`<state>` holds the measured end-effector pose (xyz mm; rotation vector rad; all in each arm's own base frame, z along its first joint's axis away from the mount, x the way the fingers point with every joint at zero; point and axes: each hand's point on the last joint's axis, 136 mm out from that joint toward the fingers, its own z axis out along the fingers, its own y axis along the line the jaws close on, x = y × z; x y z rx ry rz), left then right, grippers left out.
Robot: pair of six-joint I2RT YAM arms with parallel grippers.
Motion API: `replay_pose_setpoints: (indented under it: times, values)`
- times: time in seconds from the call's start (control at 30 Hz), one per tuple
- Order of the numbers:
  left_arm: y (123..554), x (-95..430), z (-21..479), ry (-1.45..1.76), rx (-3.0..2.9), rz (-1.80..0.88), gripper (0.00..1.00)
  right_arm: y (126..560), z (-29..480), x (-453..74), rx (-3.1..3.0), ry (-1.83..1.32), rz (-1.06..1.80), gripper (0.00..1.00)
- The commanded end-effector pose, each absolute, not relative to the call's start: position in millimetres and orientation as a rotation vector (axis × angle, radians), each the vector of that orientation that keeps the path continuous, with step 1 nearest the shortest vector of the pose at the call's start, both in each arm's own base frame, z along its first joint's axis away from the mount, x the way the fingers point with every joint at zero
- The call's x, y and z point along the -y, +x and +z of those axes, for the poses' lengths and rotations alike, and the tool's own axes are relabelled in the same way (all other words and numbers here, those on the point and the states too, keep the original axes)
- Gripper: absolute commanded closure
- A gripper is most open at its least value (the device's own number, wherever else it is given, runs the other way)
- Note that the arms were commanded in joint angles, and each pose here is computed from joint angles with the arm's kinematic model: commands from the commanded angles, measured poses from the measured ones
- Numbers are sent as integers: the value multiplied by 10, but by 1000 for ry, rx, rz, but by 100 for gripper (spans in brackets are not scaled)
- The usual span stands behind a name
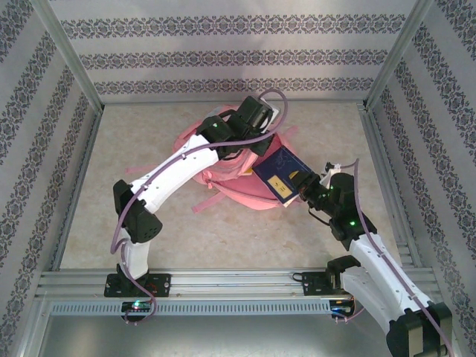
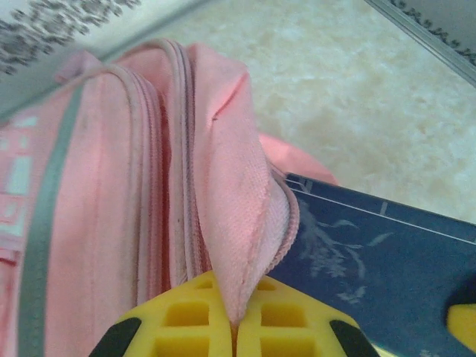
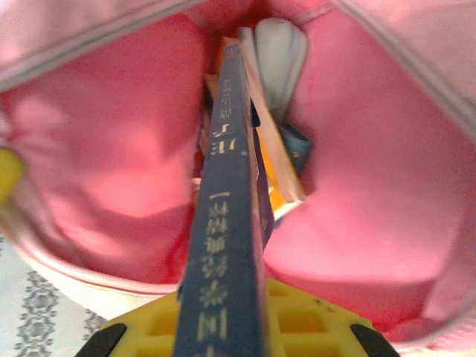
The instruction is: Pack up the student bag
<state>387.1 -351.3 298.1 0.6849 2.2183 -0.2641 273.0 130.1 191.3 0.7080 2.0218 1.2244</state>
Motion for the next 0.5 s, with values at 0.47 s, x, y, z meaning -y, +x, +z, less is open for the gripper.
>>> replay_pose_setpoints:
  times: [0.47]
  values:
    - [4018,3080,3834,549,-2051,-289,100,3031,2609,-1964,-1824,483,1466,100]
